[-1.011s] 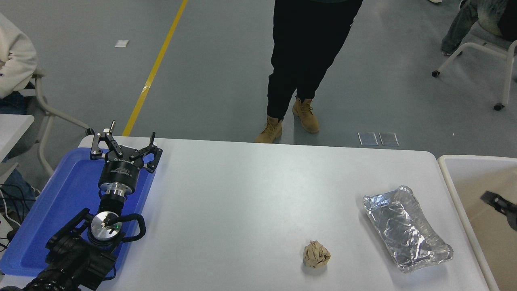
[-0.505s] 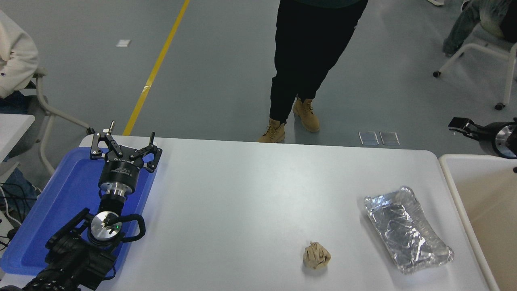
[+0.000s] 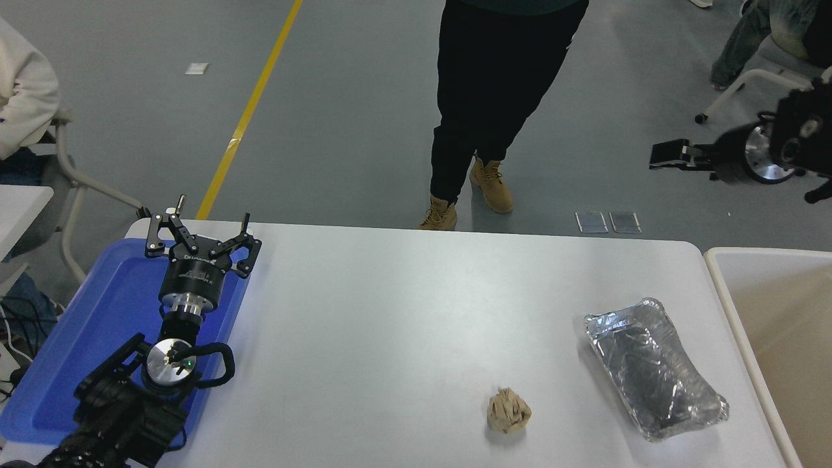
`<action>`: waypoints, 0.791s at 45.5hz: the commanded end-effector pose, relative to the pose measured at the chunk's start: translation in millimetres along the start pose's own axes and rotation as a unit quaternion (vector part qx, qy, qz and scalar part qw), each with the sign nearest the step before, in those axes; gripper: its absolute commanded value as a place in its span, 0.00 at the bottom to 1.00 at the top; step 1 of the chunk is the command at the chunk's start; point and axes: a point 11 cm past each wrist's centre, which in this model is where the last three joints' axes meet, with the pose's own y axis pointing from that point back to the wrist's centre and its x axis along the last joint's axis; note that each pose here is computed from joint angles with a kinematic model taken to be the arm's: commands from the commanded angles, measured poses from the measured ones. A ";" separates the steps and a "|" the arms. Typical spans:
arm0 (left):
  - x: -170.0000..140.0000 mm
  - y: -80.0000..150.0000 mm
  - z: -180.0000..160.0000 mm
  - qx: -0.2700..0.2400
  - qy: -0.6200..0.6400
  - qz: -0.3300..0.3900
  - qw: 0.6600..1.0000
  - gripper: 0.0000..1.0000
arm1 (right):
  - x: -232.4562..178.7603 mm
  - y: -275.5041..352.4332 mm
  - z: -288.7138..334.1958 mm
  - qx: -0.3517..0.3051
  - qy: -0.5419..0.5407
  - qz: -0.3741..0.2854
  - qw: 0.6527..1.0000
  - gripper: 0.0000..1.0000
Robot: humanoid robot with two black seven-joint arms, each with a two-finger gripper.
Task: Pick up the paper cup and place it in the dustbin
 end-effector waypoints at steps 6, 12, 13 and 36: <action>0.0 0.0 0.0 0.000 0.000 0.000 1.000 1.00 | -35.3 14.6 -92.9 0.043 0.118 -0.079 0.989 1.00; 0.0 0.1 -0.4 0.001 0.000 0.000 1.000 1.00 | -47.7 19.0 -104.1 0.051 0.131 -0.101 0.985 1.00; 0.0 0.1 -0.4 0.001 0.000 0.000 1.000 1.00 | -51.7 19.7 -106.4 0.054 0.133 -0.107 0.984 1.00; 0.0 0.0 0.0 0.000 0.000 0.000 1.000 1.00 | -73.5 58.9 -110.1 0.053 0.055 -0.204 0.976 1.00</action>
